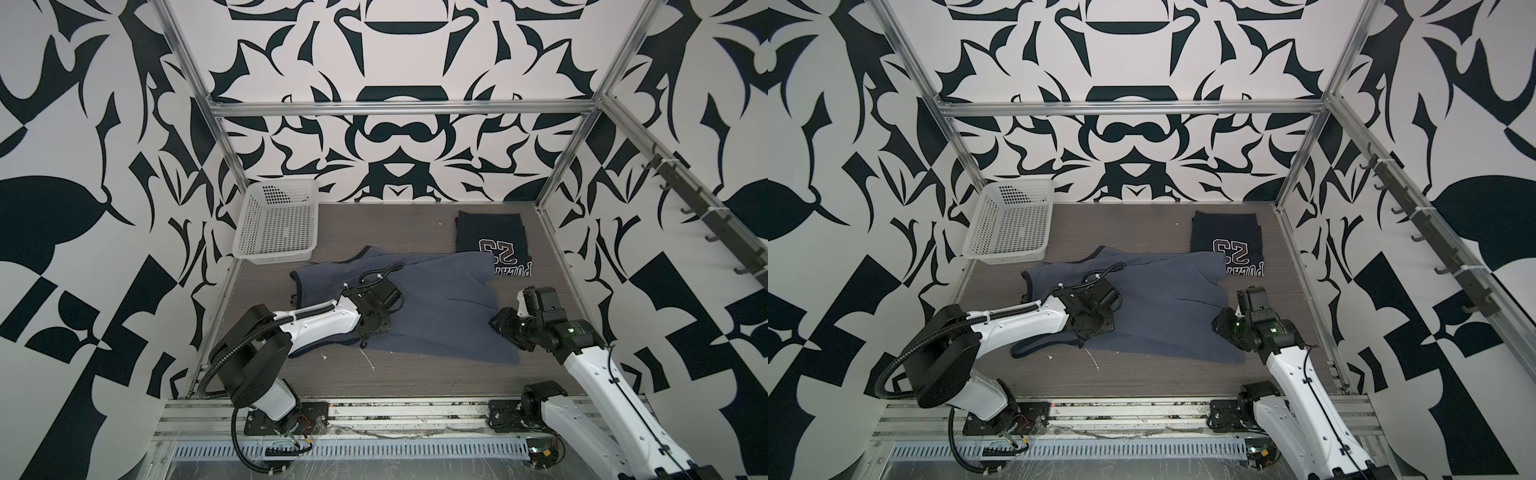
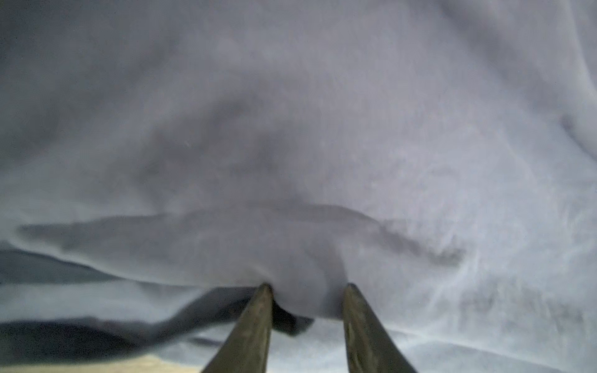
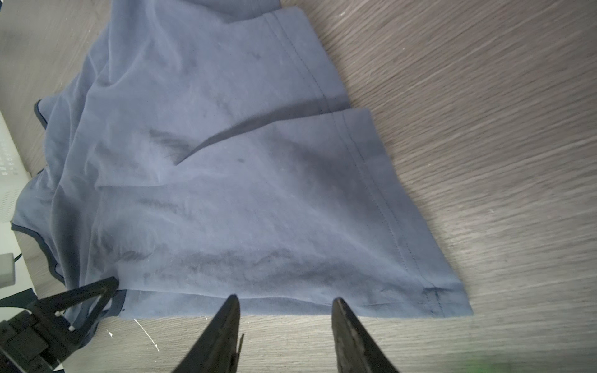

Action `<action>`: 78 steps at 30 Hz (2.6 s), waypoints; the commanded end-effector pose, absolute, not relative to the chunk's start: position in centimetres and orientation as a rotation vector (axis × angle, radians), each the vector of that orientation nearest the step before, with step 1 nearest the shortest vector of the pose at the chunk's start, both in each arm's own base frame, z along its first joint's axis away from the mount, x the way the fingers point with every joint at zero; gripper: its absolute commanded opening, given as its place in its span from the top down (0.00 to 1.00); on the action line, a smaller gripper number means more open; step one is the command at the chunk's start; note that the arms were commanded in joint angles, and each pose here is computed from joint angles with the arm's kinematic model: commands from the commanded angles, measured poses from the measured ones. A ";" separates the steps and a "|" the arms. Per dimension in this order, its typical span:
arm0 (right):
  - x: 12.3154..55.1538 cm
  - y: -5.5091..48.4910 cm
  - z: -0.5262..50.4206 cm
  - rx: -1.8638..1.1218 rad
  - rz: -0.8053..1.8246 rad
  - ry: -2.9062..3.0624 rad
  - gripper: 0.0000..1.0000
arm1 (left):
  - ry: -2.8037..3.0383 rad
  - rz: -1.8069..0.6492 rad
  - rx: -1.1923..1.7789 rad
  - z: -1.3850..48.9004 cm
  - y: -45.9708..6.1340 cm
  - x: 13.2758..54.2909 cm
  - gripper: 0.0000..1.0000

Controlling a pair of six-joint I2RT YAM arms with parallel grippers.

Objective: Fold and stack tank tops
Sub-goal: Smooth out the tank top at the center of the table.

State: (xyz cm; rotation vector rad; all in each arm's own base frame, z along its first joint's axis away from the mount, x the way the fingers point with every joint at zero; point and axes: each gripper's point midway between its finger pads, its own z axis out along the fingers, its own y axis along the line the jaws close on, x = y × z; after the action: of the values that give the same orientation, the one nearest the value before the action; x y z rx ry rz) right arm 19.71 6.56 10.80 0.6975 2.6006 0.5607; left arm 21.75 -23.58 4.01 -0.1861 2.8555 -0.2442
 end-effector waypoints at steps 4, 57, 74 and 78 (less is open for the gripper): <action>20.7 6.8 11.1 0.690 0.575 2.579 0.50 | 2.859 -0.200 -0.206 3.9 -23.5 21.0 0.57; 26.6 6.8 9.0 0.572 0.425 2.661 0.52 | 2.864 -0.272 -0.103 2.7 -21.7 13.3 0.81; 28.1 5.2 3.8 0.712 0.335 2.784 0.52 | 3.018 -0.135 -0.022 3.4 -17.0 7.2 1.00; 28.1 4.3 3.2 0.761 0.313 2.792 0.52 | 3.067 -0.151 -0.100 2.1 -15.1 5.5 0.93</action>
State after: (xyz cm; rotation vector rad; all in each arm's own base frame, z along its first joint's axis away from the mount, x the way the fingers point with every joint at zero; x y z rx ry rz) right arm 26.81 5.04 2.26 0.7610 2.8359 0.3398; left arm 7.49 -18.62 3.59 -0.0055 2.9784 -0.2961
